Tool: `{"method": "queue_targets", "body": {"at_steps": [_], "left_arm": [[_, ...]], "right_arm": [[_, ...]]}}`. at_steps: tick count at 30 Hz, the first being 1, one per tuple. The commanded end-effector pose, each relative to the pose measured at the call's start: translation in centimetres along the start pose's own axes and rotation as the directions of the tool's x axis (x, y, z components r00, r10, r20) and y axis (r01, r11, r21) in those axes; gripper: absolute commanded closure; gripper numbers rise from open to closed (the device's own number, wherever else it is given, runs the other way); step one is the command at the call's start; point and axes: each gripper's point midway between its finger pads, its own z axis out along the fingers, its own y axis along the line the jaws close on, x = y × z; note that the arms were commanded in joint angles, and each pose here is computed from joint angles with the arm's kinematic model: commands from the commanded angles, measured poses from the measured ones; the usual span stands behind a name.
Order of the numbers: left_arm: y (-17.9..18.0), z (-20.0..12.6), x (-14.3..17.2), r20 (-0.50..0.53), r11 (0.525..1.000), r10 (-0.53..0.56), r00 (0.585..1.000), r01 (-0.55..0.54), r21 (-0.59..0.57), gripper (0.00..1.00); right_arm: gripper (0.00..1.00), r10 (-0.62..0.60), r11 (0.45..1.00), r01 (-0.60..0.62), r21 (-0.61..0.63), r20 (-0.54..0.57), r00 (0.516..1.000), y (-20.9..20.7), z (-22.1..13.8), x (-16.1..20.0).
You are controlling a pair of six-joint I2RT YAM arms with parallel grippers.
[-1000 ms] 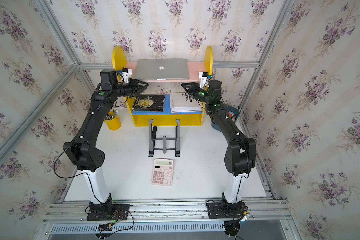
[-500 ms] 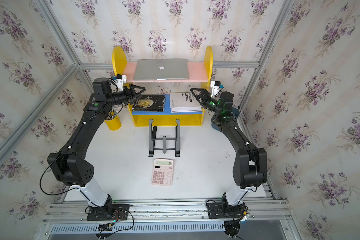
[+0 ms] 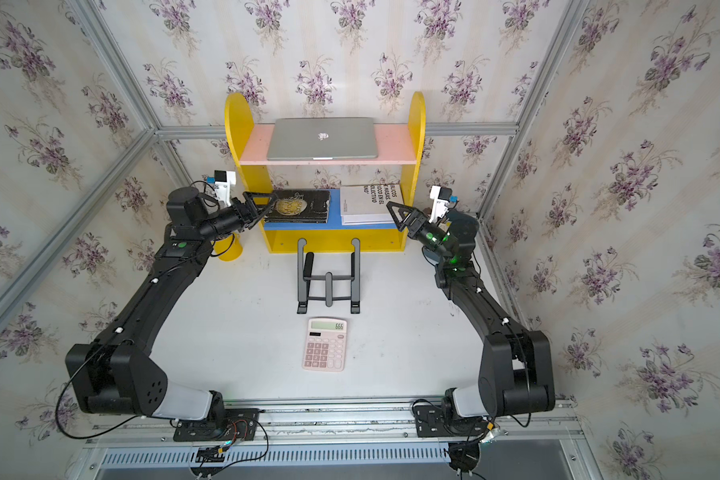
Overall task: Close the laptop lid and set it aside
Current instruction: Reset both arms
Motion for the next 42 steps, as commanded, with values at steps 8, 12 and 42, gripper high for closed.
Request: {"method": "queue_targets", "body": {"at_steps": [8, 12, 42], "left_arm": [[-1.3, -3.4, 1.8, 0.103, 0.976, 0.2, 0.974, -0.207, 0.069, 0.12], [-0.6, -4.2, 3.3, 0.137, 0.964, 0.244, 0.96, -0.255, 0.07, 0.12], [11.1, -13.3, 8.4, 0.337, 0.728, 0.631, 0.698, -0.383, -0.568, 0.11]], "right_arm": [[0.0, -0.294, 0.953, 0.302, -0.026, 0.161, 0.942, 2.8, -4.8, 0.9], [0.0, -0.389, 0.916, 0.401, -0.023, 0.191, 0.901, 3.0, -6.6, 2.5], [0.0, -0.613, 0.732, 0.441, 0.52, 0.22, 0.759, -7.6, -16.0, 6.9]]}}
